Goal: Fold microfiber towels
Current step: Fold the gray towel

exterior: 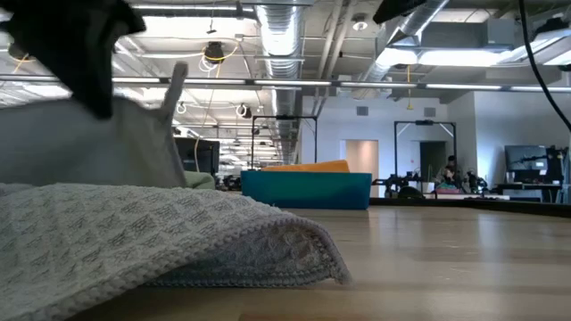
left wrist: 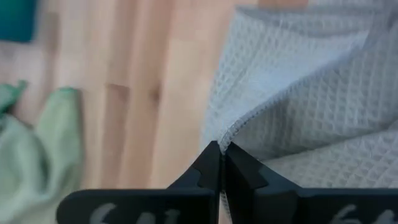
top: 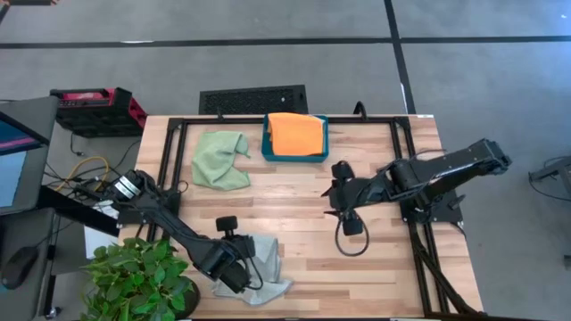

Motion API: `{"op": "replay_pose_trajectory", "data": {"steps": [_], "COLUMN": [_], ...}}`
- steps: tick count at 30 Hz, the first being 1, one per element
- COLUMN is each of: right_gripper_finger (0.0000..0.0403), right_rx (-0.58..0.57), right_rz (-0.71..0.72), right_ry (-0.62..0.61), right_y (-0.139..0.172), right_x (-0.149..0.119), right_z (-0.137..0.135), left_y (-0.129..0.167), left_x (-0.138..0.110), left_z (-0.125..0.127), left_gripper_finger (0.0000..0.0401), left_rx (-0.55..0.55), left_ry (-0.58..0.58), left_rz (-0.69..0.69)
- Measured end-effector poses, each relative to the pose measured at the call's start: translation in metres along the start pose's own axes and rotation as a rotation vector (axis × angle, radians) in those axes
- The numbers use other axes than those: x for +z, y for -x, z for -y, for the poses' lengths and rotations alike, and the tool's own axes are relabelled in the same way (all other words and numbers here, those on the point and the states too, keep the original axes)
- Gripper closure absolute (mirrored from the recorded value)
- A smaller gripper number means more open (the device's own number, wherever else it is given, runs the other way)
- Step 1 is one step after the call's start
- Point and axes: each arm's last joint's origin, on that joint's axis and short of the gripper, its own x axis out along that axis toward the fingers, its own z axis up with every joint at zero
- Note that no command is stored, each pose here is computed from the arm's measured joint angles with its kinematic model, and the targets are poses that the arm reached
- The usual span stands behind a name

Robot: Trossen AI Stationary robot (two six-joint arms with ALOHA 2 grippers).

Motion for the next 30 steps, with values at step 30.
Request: {"op": "replay_pose_trajectory", "data": {"steps": [30], "right_gripper_finger": [0.0165], "right_rx": [-0.094], "right_rz": [0.162], "right_ry": [0.161], "right_y": [-0.124], "right_x": [0.031], "right_z": [-0.046], "left_y": [0.118], "left_x": [0.077], "left_z": [-0.087], "left_gripper_finger": [0.0401], "left_rx": [0.098], "left_ry": [0.058], "left_rz": [0.222]}}
